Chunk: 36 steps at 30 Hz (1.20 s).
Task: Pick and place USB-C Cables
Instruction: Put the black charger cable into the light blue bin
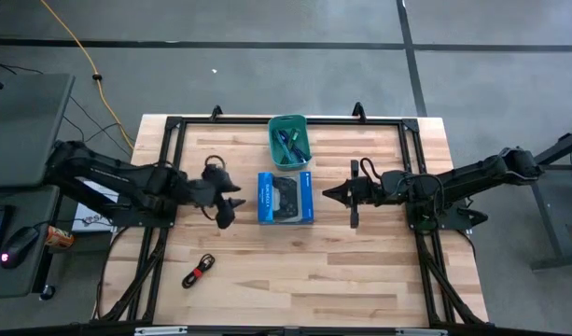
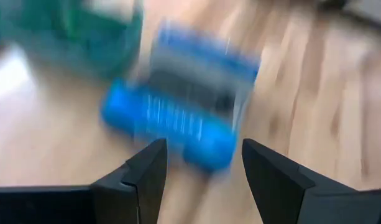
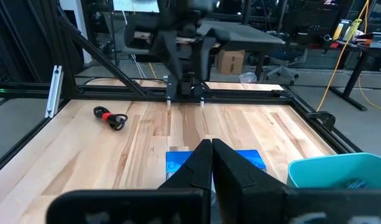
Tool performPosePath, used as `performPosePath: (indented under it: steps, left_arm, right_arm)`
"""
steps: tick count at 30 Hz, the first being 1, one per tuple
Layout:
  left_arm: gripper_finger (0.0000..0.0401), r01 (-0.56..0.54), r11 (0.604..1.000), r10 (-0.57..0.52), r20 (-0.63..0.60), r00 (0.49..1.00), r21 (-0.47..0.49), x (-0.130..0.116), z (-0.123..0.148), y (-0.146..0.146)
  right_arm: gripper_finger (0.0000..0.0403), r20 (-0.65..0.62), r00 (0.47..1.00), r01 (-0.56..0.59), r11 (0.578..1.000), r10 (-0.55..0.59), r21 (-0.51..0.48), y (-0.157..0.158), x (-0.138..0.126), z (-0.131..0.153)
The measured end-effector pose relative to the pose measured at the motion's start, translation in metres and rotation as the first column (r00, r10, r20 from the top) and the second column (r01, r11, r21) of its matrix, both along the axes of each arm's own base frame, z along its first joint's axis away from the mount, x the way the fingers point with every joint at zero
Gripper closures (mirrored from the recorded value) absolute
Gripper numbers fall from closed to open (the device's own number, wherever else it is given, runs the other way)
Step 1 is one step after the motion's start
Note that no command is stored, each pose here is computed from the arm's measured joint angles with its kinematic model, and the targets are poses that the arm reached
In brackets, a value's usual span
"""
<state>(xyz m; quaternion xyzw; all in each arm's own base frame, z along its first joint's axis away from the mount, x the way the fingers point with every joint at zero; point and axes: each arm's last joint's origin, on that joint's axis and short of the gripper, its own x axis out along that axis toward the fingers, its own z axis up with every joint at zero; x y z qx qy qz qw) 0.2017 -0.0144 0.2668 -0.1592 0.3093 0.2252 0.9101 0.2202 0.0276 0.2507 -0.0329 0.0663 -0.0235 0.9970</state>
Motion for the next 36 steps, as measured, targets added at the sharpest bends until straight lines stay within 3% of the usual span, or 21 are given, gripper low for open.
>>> performPosePath:
  steps: [3, 6, 11, 16, 22, 26, 31, 36]
  left_arm:
    - [0.0213, -0.040, 0.987, 0.004, -0.228, 0.974, -0.156, -0.003, -0.002, -0.011]
    - [0.0213, -0.122, 0.953, -0.005, -0.413, 0.911, -0.279, -0.008, -0.012, -0.028]
    - [0.0213, -0.213, 0.919, -0.013, -0.564, 0.826, -0.332, -0.010, -0.037, -0.070]
    - [0.0213, -0.259, 0.912, 0.005, -0.625, 0.781, -0.317, -0.020, -0.055, -0.113]
    - [0.0213, -0.369, 0.881, 0.099, -0.647, 0.756, -0.296, -0.043, -0.071, -0.153]
    - [0.0213, -0.410, 0.869, 0.153, -0.639, 0.754, -0.276, -0.049, -0.083, -0.168]
    - [0.0213, -0.366, 0.859, 0.092, -0.596, 0.798, -0.358, -0.036, -0.095, -0.182]
    - [0.0213, -0.372, 0.863, 0.103, -0.601, 0.793, -0.342, -0.032, -0.101, -0.181]
  right_arm:
    - [0.0403, -0.002, 1.000, 0.000, 1.000, 0.000, -0.001, 0.000, 0.000, 0.000]
    - [0.0403, -0.007, 1.000, 0.000, 1.000, 0.000, -0.002, 0.000, 0.000, -0.001]
    - [0.0403, -0.007, 1.000, 0.000, 1.000, 0.000, -0.002, 0.000, 0.000, -0.001]
    - [0.0403, -0.007, 1.000, 0.000, 1.000, 0.000, -0.001, 0.000, 0.000, -0.001]
    - [0.0403, -0.010, 1.000, 0.000, 1.000, 0.000, -0.002, 0.000, 0.000, -0.001]
    - [0.0403, -0.010, 1.000, 0.000, 1.000, 0.000, -0.001, 0.000, 0.000, -0.001]
    - [0.0403, -0.010, 1.000, 0.000, 1.000, 0.000, -0.001, 0.000, 0.000, -0.001]
    - [0.0403, -0.012, 1.000, 0.000, 1.000, 0.000, -0.001, 0.000, 0.000, -0.001]
